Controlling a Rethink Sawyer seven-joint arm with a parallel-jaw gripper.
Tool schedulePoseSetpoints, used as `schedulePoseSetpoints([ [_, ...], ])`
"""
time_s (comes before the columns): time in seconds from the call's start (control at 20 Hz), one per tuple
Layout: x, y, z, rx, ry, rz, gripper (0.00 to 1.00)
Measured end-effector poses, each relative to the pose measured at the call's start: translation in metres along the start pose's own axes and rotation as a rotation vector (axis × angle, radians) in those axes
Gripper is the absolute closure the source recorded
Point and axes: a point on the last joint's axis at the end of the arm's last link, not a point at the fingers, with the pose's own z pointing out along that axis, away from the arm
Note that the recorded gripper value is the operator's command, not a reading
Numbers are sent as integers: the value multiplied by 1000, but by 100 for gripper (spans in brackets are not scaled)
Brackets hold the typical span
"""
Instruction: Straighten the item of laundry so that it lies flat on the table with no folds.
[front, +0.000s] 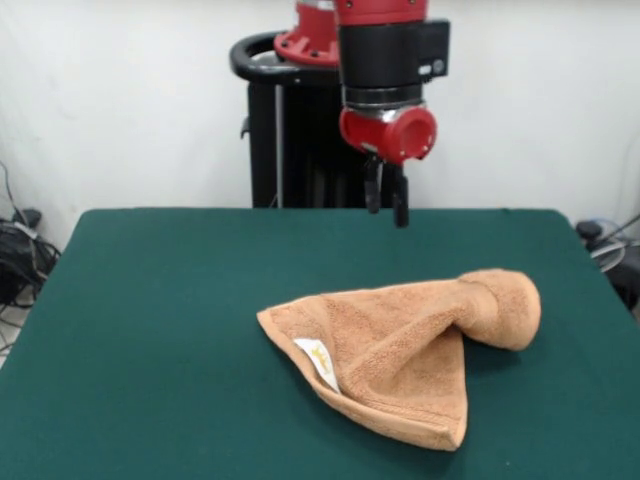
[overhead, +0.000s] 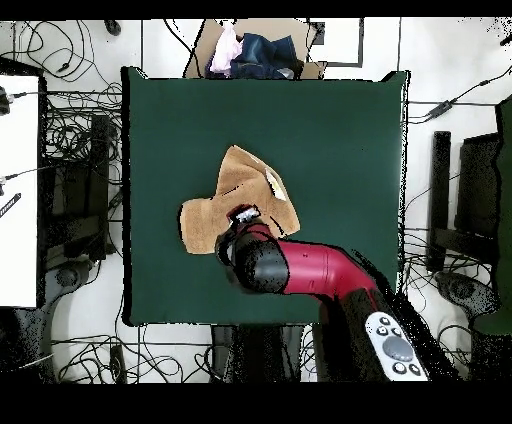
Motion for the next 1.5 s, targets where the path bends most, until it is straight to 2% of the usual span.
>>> schedulePoseSetpoints([
  [0.3, -33, 18, 2, -38, -36, 23, 0],
  [0.4, -41, 20, 1, -42, -43, 33, 0],
  [0.55, -66, 23, -4, -47, -60, 56, 0],
  [0.7, -76, 24, -6, -48, -71, 56, 0],
  [0.8, -90, 22, -5, -51, -91, 45, 0],
  [1.2, -107, 12, 18, -39, -101, 11, 0],
  [1.5, -107, 2, 54, -15, -81, -31, 0],
])
